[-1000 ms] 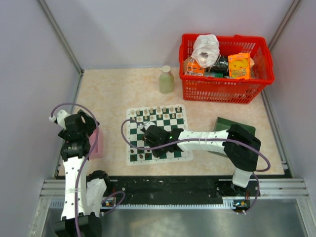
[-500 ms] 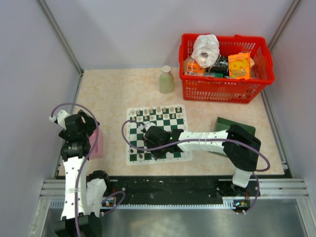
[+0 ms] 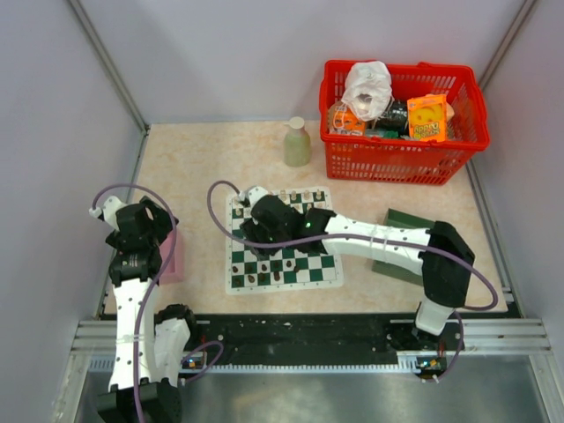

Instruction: Set up the chess pieces on the board

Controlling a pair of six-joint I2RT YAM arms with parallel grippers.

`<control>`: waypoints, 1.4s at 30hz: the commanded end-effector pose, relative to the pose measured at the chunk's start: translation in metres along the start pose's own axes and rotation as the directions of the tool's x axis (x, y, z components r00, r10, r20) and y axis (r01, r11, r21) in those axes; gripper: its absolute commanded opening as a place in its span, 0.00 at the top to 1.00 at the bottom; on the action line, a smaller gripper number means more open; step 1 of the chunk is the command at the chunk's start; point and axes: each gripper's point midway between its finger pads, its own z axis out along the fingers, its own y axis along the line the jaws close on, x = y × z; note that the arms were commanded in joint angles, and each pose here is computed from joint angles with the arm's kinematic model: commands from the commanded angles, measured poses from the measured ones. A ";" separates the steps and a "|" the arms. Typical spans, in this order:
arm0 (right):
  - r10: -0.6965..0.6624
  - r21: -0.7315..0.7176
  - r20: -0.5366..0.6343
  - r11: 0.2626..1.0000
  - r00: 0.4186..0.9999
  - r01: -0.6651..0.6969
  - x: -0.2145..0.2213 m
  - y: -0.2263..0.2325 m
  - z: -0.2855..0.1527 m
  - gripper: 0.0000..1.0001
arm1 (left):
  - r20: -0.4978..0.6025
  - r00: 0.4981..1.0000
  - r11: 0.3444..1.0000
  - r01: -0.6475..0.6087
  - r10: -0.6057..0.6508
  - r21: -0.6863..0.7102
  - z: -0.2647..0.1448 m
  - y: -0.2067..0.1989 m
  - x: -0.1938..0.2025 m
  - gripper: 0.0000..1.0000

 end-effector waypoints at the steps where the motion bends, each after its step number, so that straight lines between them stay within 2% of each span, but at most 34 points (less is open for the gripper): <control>1: 0.003 0.046 0.118 0.999 0.993 -0.009 -0.059 -0.018 0.003 0.45 | 0.034 0.999 0.999 0.025 -0.026 0.036 0.000 -0.008 -0.009 0.01; 7: 0.002 0.077 0.092 0.997 0.996 -0.009 -0.078 -0.035 0.040 0.45 | 0.041 0.999 0.999 0.026 -0.028 0.039 -0.002 -0.008 -0.011 0.01; 14: 0.009 0.132 0.045 0.991 0.999 -0.015 -0.077 -0.053 0.072 0.44 | 0.045 0.999 0.999 0.019 -0.021 0.036 -0.002 -0.010 -0.015 0.01; 21: 0.042 0.147 0.028 0.988 0.999 -0.046 -0.079 -0.068 0.089 0.47 | 0.034 0.999 0.999 0.022 -0.023 0.041 0.002 -0.012 -0.013 0.01; 42: 0.038 0.124 -0.034 0.992 0.999 -0.033 -0.065 -0.070 0.120 0.61 | 0.031 0.999 0.999 0.017 -0.018 0.031 0.004 -0.010 -0.011 0.01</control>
